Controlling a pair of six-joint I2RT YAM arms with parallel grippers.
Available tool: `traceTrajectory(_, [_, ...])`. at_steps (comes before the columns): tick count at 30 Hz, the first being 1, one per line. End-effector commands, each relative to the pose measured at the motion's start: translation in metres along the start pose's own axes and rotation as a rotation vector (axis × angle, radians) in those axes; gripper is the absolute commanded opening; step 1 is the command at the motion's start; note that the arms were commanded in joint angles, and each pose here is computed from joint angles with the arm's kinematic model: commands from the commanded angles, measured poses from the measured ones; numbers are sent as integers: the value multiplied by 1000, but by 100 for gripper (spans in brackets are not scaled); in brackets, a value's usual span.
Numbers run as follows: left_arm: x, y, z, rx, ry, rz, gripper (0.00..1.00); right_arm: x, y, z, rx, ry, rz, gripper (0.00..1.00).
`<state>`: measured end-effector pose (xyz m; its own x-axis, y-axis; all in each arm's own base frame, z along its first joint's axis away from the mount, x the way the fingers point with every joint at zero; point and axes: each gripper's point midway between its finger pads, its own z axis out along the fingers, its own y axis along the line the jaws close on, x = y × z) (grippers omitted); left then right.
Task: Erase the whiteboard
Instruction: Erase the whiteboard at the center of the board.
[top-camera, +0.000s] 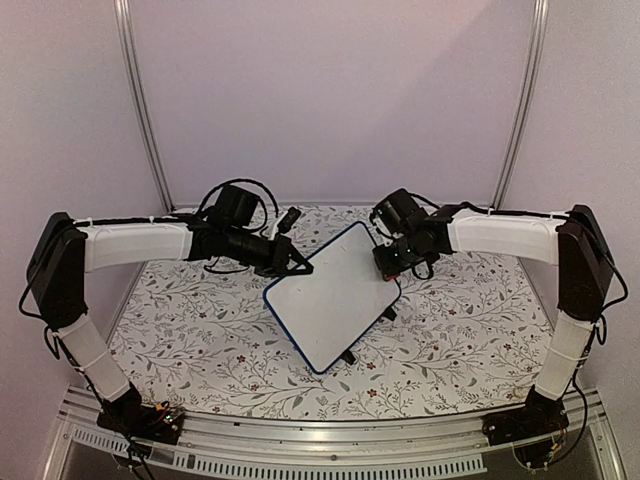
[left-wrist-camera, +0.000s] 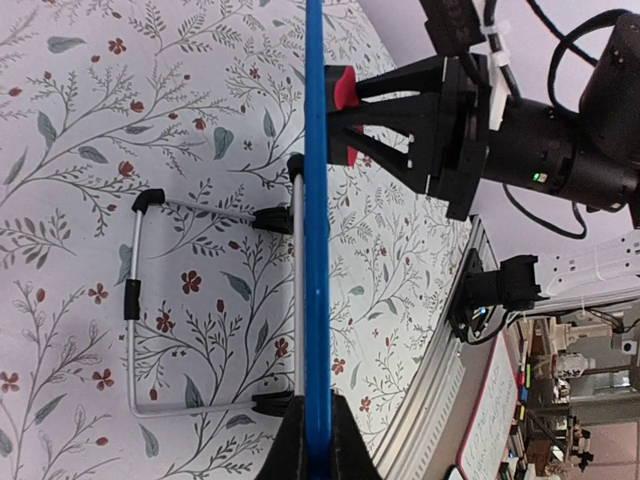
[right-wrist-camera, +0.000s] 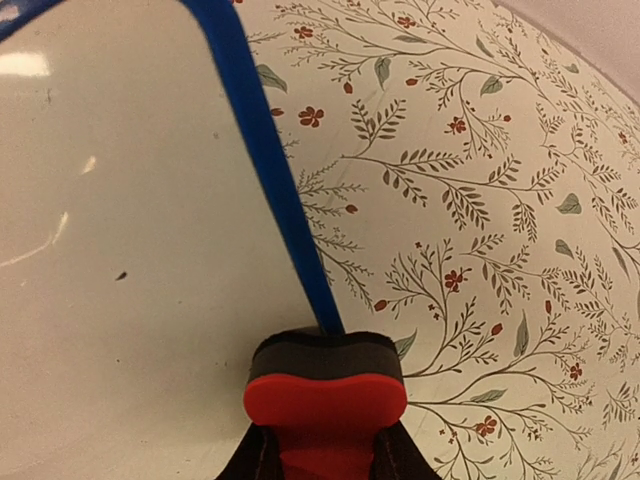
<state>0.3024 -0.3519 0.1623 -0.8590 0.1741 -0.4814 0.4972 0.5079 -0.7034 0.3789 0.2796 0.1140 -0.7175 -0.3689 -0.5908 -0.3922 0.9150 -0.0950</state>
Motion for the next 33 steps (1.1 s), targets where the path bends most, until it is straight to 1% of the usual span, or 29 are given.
traceTrajectory(1, [-1, -11, -3, 48, -5, 45, 0, 17, 3, 14, -7, 40, -22, 24])
traceTrajectory(8, [-1, -12, -3, 50, -5, 41, 0, 58, -3, 16, -3, 104, -11, 24])
traceTrajectory(13, [0, -12, -2, 52, -3, 42, 0, 64, -4, 14, -7, 107, -3, 24])
traceTrajectory(18, [1, -13, -2, 52, 0, 43, 0, 38, 1, 9, -23, 63, 3, 24])
traceTrajectory(22, [0, -14, -2, 53, -2, 47, 0, -1, 7, -1, -40, -11, 4, 24])
traceTrajectory(25, [0, -15, -3, 55, -3, 48, 0, -24, 11, -3, -44, -38, -9, 24])
traceTrajectory(29, [0, -16, -3, 58, -4, 51, 0, -39, 17, 2, -51, -44, -24, 24])
traceTrajectory(33, [-1, -16, -4, 56, -7, 52, 0, -36, 24, 9, -71, -27, -32, 24])
